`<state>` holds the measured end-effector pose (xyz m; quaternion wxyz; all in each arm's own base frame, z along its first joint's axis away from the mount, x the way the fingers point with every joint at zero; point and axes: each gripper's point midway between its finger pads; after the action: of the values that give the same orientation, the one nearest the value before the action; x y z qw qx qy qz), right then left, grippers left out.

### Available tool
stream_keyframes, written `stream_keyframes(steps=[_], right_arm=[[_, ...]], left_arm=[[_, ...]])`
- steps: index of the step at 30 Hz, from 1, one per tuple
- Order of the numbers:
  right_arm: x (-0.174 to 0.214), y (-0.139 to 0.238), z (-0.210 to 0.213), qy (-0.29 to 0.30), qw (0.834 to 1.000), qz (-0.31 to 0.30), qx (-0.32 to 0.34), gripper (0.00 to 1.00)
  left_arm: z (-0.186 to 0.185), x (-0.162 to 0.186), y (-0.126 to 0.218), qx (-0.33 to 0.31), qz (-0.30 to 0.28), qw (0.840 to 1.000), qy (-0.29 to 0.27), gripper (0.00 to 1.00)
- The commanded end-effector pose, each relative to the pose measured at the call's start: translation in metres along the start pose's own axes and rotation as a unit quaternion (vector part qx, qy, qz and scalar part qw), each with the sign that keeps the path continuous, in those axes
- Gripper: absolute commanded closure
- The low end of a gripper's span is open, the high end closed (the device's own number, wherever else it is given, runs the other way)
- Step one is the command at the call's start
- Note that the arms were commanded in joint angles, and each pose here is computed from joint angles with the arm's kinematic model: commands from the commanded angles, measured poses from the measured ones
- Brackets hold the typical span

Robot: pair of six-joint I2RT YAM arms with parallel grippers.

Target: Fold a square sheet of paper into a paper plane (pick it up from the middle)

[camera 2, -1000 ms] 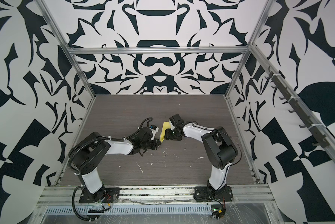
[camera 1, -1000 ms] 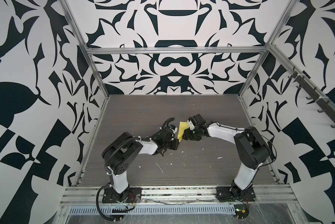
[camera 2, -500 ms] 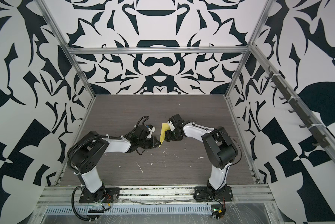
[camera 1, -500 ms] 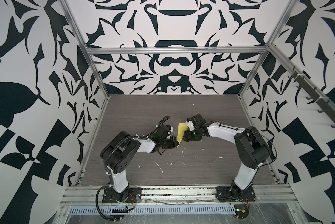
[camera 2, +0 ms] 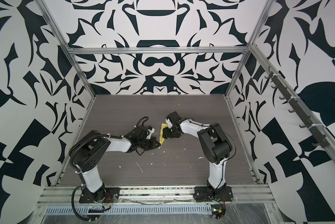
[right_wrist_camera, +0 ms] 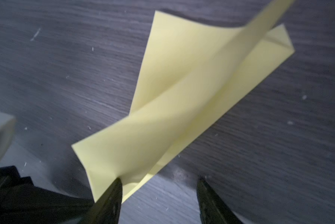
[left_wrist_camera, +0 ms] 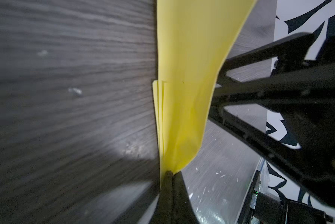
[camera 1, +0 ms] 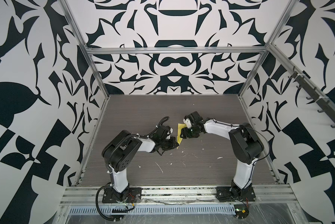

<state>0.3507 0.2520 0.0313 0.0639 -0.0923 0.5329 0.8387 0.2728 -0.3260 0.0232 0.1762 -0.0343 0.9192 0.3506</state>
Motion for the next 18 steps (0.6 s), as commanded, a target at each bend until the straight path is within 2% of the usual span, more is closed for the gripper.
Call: stream_keyframes(steps=[1, 18], right_arm=[[0.004, -0.003, -0.016, -0.018, 0.999, 0.012, 0.044, 0.35], [0.02, -0.018, -0.057, -0.039, 0.988, 0.036, 0.148, 0.42]], left_arm=[[0.01, 0.009, -0.003, -0.011, 0.018, 1.0, 0.019, 1.0], [0.016, 0.006, -0.002, -0.029, 0.02, 0.999, 0.027, 1.0]])
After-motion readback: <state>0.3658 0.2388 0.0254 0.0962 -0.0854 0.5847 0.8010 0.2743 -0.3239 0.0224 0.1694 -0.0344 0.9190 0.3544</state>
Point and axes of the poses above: each gripper's point midway between its finger pads, its own y axis back along the fingers, its own z axis along the line the jaws close on, x = y × z, and after that the axes turned 10 degrees about -y, right-handed
